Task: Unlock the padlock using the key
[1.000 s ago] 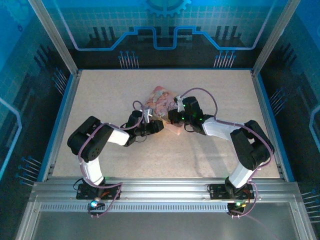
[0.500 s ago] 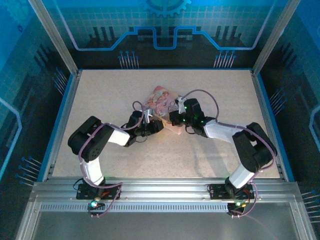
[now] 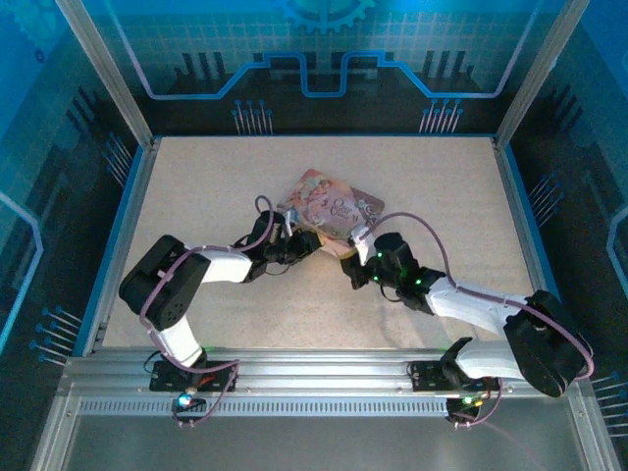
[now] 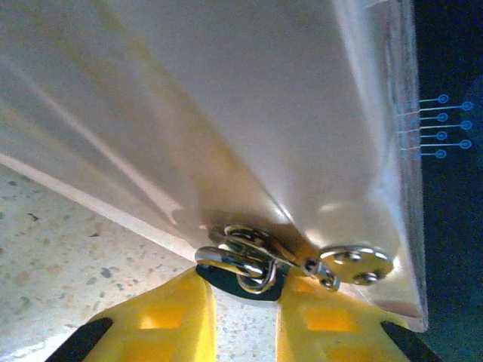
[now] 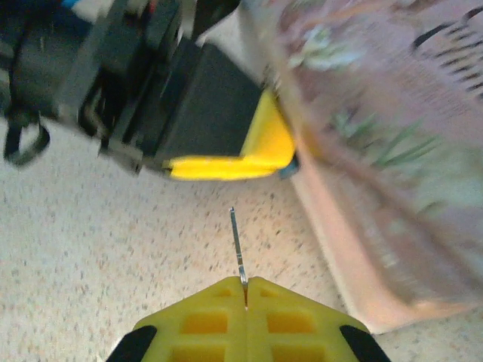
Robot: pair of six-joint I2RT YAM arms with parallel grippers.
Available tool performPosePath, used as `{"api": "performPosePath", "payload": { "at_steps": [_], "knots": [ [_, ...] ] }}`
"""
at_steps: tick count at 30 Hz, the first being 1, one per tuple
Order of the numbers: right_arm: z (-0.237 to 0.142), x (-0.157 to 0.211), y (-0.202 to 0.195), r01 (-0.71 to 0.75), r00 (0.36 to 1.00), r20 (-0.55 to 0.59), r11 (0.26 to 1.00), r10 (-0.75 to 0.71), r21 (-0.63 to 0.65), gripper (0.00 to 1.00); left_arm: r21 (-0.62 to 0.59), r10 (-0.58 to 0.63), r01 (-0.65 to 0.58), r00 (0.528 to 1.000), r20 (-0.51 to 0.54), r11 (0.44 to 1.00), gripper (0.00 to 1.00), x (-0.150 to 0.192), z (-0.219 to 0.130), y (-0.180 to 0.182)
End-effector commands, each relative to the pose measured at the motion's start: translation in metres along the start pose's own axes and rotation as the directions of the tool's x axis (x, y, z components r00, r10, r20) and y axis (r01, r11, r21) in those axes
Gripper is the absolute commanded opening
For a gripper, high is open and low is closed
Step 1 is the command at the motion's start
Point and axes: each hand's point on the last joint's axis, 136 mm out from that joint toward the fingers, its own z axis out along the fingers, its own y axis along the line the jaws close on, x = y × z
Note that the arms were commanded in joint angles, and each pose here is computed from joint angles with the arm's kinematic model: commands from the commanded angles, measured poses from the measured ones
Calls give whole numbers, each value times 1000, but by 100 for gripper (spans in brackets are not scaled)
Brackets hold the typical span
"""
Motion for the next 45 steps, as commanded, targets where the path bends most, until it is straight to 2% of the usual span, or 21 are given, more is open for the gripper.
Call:
{"api": "performPosePath", "payload": {
  "at_steps": [1,18,33,42,45],
  "knots": [
    [8,6,7,114,994,-6,993,-114,22,0,65,-31,32,999,-14,997,28,-3,-11,-35],
    [41,-13,-5,244,970,-21,966,-243,84,0,55,-62,63,998,-17,996,27,-2,-28,-49],
    [45,-3,-36,302,950,-122,945,-287,125,0,63,-56,56,998,-11,996,27,-4,-32,-55],
    [46,6,-19,302,948,-127,950,-291,80,0,62,-53,53,999,-4,997,27,-6,-32,-55],
    [48,15,-15,290,947,-172,953,-273,85,0,62,-53,54,999,-5,997,26,-7,-30,-55]
  ]
}}
